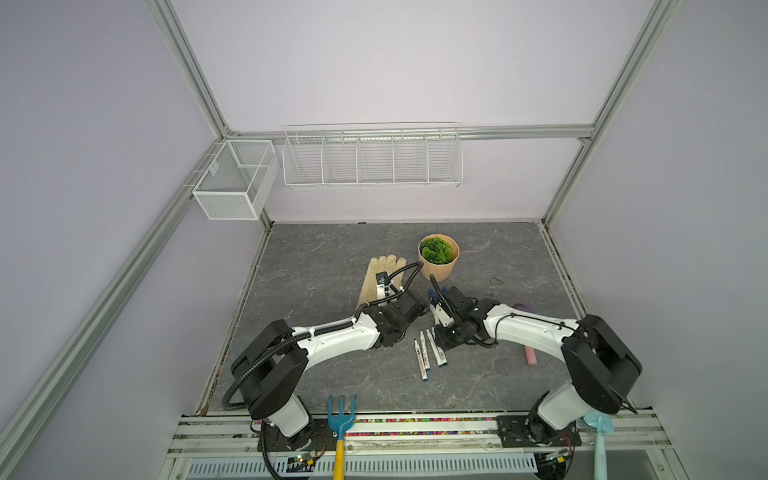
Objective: Insert the pens into the pen caps
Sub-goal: 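Grasp an uncapped white marker with right gripper while left gripper moves toward glove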
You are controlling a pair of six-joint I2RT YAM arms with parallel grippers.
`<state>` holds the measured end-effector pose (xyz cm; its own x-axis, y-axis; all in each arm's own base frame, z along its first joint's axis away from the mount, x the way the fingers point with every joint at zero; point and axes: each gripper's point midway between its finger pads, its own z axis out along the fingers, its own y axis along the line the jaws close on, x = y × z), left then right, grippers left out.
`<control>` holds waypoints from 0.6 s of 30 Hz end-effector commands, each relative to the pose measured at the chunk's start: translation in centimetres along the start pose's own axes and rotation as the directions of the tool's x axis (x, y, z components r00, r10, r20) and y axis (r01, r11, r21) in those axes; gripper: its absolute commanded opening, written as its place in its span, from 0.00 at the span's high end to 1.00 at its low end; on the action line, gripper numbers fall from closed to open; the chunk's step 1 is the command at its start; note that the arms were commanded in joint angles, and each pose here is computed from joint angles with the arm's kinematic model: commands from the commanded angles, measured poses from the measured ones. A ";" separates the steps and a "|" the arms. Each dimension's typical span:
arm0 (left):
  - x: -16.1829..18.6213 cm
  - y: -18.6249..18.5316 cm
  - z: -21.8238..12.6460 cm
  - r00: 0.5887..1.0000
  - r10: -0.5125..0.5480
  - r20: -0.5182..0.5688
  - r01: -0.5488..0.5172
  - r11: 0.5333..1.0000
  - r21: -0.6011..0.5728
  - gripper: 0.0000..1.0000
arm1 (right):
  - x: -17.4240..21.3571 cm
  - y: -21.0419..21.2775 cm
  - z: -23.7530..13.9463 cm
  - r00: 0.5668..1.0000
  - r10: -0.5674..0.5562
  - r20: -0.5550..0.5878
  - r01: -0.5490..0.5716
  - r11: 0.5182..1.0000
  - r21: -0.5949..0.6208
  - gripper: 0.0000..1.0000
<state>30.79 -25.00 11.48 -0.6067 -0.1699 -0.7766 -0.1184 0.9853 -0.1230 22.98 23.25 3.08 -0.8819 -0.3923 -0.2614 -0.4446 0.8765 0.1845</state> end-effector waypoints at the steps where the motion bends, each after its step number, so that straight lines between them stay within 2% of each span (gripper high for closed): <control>1: -0.2 0.5 -0.1 1.000 -0.017 0.019 0.018 0.999 -0.038 0.60 | -0.5 -0.2 0.3 1.000 -0.002 0.004 0.002 0.999 0.034 0.60; 11: -0.3 0.4 -0.1 1.000 -0.021 0.022 0.021 0.999 -0.025 0.60 | -0.2 -0.3 1.6 0.999 -0.018 -0.047 0.022 0.996 0.085 0.65; 18: -0.3 0.0 -0.2 0.999 -0.023 0.024 0.023 1.000 0.005 0.59 | 0.1 -0.1 2.2 0.996 -0.043 -0.073 0.052 0.992 0.118 0.78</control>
<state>30.89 -25.00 11.60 -0.6003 -0.1761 -0.7802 -0.1224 0.9842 -0.1280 23.90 24.10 1.86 -0.8693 -0.4315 -0.2411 -0.4615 0.8832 0.0833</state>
